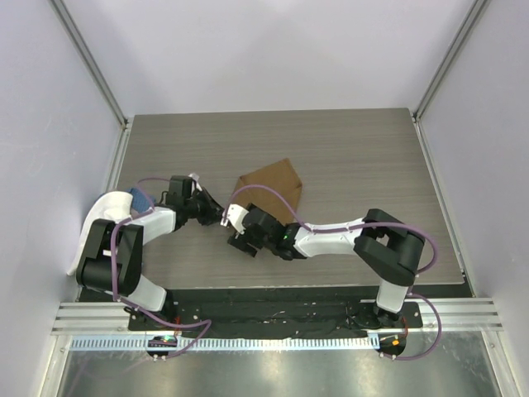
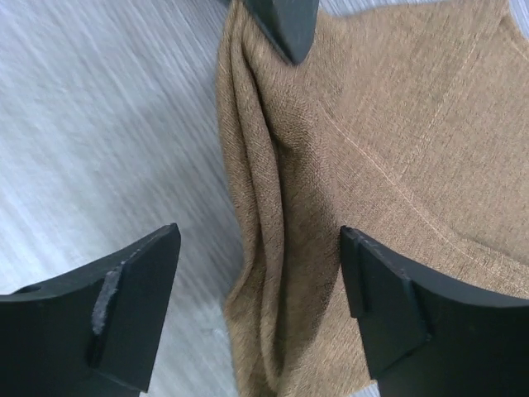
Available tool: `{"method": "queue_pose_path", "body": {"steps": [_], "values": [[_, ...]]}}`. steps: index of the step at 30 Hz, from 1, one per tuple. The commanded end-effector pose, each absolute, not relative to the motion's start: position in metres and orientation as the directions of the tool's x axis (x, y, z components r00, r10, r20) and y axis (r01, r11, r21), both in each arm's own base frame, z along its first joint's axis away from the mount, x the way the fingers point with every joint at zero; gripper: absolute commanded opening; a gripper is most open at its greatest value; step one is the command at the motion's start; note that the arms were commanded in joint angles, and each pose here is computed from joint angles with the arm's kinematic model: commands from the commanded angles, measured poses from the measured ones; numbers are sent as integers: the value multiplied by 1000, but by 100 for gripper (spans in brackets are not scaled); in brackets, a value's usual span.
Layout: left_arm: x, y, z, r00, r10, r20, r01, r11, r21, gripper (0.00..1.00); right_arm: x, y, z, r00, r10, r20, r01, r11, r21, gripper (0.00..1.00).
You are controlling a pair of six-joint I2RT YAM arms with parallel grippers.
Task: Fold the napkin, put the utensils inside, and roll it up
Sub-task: Roll the napkin with the utensil
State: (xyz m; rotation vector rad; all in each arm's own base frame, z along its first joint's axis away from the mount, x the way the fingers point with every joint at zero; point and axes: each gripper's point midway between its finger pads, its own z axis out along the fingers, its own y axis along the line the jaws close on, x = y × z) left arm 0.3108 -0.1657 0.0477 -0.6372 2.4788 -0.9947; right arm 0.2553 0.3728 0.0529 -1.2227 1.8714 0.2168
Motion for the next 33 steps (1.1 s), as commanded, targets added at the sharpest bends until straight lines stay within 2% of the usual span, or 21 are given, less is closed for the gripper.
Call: {"method": "queue_pose_path", "body": {"steps": [1,7,13,14,15,16,17,18,21,28,33], "values": [[320,-168,62,-827,-522,-209,-220,643,-734,0,276,367,53,-105,-672,-733,-728,554,-403,81],[321,-167,61,-827,-521,-210,-221,646,-731,0,280,360,44,-100,-697,-710,-702,555,-446,60],[325,-169,63,-829,-517,-215,-204,636,-745,0,268,361,26,-117,-730,-673,-757,504,-415,21],[326,-169,64,-828,-515,-221,-195,635,-748,6,265,362,26,-135,-743,-655,-773,493,-400,6],[328,-169,67,-823,-518,-234,-186,635,-749,22,259,366,25,-142,-746,-650,-795,477,-374,4],[329,-167,66,-817,-522,-247,-183,640,-746,31,257,367,24,-167,-740,-651,-803,485,-346,1],[332,-162,66,-806,-530,-263,-185,648,-739,40,255,370,29,-184,-743,-644,-817,480,-321,1],[333,-155,62,-790,-545,-281,-201,663,-721,56,247,372,28,-205,-749,-630,-846,459,-271,1],[333,-141,57,-758,-558,-337,-218,704,-676,71,245,375,38,-300,-735,-608,-865,478,-150,1],[326,-104,57,-671,-561,-485,-255,789,-559,81,232,388,46,-480,-695,-536,-875,422,236,1],[319,-88,67,-600,-571,-561,-259,802,-538,85,240,382,41,-562,-662,-497,-826,411,387,1]]}}
